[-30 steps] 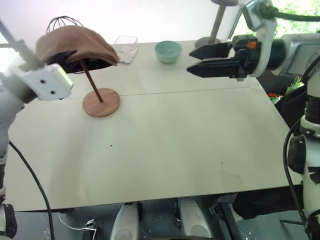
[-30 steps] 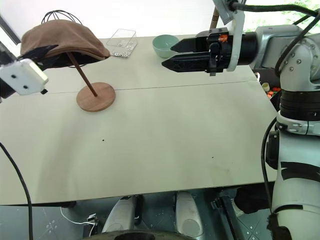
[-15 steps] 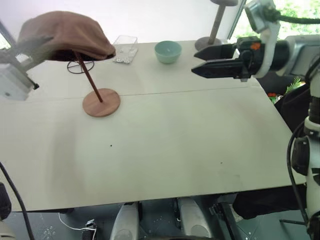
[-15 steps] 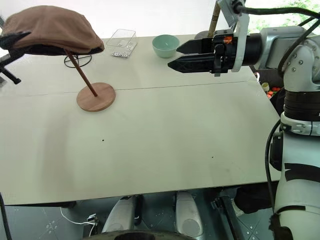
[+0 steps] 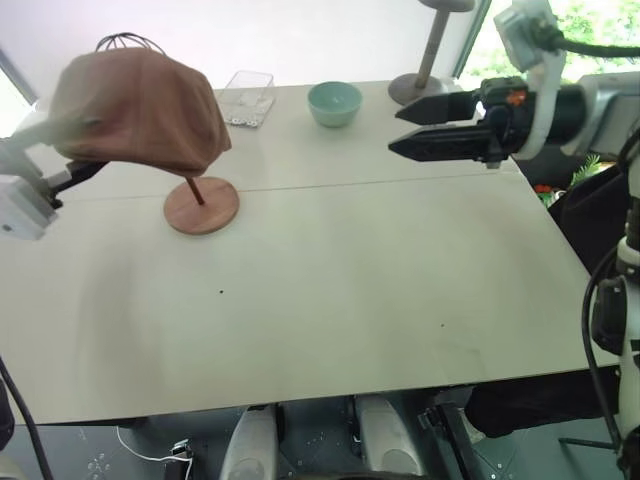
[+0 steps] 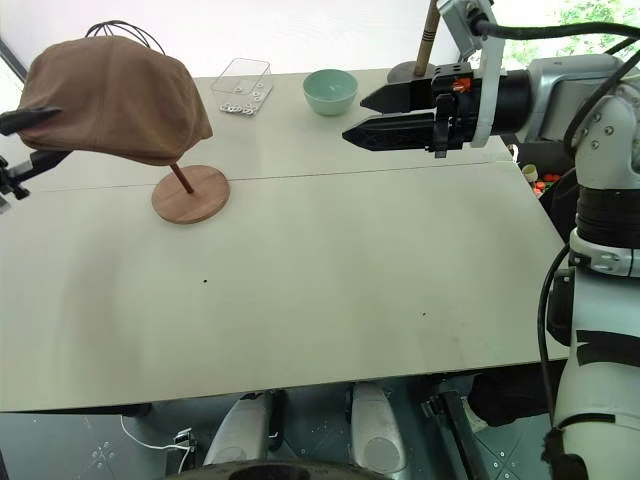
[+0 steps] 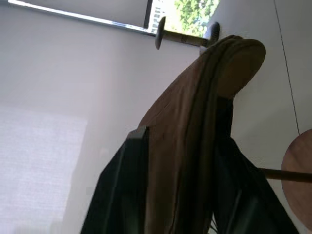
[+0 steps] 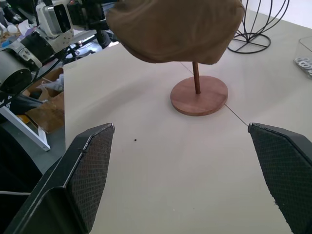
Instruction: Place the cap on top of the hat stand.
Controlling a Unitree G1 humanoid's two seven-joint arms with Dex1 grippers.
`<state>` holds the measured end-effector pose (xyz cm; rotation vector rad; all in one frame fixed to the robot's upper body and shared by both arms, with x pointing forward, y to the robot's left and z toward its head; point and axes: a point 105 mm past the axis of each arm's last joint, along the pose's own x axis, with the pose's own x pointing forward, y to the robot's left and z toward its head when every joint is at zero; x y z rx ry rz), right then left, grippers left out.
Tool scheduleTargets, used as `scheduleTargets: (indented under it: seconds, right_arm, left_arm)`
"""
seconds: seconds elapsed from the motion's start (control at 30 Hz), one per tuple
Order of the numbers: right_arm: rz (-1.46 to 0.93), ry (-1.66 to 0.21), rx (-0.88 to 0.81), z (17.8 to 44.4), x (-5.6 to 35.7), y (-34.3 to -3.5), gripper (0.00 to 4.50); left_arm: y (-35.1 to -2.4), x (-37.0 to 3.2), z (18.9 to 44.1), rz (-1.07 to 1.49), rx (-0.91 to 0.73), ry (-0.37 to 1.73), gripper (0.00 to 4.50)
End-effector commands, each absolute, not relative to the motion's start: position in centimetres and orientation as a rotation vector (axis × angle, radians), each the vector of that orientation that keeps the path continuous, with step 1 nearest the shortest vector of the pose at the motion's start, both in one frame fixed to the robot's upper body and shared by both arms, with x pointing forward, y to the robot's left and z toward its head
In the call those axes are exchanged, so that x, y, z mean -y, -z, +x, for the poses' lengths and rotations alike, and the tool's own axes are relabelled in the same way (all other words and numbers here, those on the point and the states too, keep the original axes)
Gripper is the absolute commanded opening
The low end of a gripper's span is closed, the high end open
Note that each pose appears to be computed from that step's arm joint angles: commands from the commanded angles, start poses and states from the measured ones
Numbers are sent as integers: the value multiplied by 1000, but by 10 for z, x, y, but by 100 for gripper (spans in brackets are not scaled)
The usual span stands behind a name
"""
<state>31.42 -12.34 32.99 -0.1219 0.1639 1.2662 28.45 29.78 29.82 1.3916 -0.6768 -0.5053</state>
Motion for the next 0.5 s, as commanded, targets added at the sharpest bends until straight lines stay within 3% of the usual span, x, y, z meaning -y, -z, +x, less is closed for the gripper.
scheduleTargets:
  seconds: [0.03,0.07,0.1,0.5]
  right_arm:
    - [-145,-1265,-94,311,123,-346,450]
    - [-140,-1266,-92,312,122,-346,450]
    - [-139,-1267,-90,313,122,-345,450]
    - [-158,-1341,-58,310,112,-348,450]
  left_arm:
    - [-312,-312,275,1412,678,383,378]
    - [-309,-314,271,1424,665,370,434]
    - [-305,-315,269,1428,644,360,446]
    - [-294,-270,237,1411,521,84,446]
